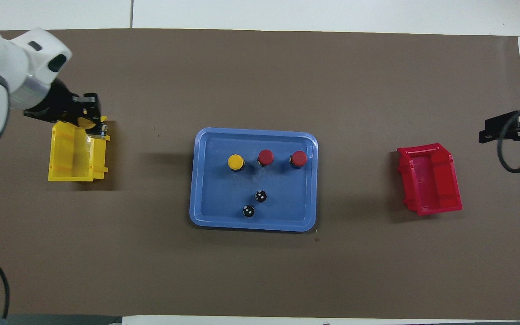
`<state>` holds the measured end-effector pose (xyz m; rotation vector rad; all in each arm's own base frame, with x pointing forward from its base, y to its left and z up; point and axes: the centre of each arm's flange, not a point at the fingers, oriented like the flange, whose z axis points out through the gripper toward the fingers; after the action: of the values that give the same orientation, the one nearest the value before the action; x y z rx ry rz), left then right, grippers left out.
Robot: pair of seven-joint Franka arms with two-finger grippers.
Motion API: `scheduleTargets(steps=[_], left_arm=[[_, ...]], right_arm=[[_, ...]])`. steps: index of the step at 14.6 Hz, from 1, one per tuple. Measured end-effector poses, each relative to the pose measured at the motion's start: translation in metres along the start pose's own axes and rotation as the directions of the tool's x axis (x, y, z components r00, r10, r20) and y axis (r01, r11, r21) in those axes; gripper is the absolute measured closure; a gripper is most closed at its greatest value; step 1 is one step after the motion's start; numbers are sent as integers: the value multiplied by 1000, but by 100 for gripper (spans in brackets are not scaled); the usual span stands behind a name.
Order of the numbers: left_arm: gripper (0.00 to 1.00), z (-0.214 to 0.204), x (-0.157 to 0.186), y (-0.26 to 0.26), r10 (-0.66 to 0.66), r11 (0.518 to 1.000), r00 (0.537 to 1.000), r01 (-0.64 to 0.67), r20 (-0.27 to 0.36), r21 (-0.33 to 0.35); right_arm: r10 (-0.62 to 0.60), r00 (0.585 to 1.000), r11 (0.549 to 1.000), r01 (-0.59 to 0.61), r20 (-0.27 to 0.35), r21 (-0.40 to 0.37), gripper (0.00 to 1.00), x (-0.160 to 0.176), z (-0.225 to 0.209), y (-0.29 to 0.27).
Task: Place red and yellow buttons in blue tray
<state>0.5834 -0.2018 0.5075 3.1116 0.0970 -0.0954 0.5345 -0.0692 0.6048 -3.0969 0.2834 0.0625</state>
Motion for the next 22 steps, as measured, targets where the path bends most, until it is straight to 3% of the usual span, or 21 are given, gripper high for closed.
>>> scheduleTargets(steps=[2, 5, 8, 18, 22], left_arm=[[59, 27, -30, 82, -27, 996, 1000, 28, 7, -80], [59, 76, -53, 126, -21, 993, 1000, 24, 22, -115], [59, 111, -62, 130, -21, 993, 1000, 23, 19, -114], [59, 145, -61, 114, -39, 992, 999, 37, -16, -124], [40, 146, -60, 111, -40, 992, 999, 38, -11, -121]], right_arm=[[-32, 999, 999, 31, -5, -14, 0, -1, -8, 16], [-52, 999, 998, 52, -10, -25, 0, 1, -13, 12], [-57, 998, 998, 57, 6, -26, 0, 2, -11, 9], [-63, 998, 998, 63, 14, -26, 0, 2, -10, 5], [-64, 998, 998, 64, 14, -26, 0, 2, -10, 5]])
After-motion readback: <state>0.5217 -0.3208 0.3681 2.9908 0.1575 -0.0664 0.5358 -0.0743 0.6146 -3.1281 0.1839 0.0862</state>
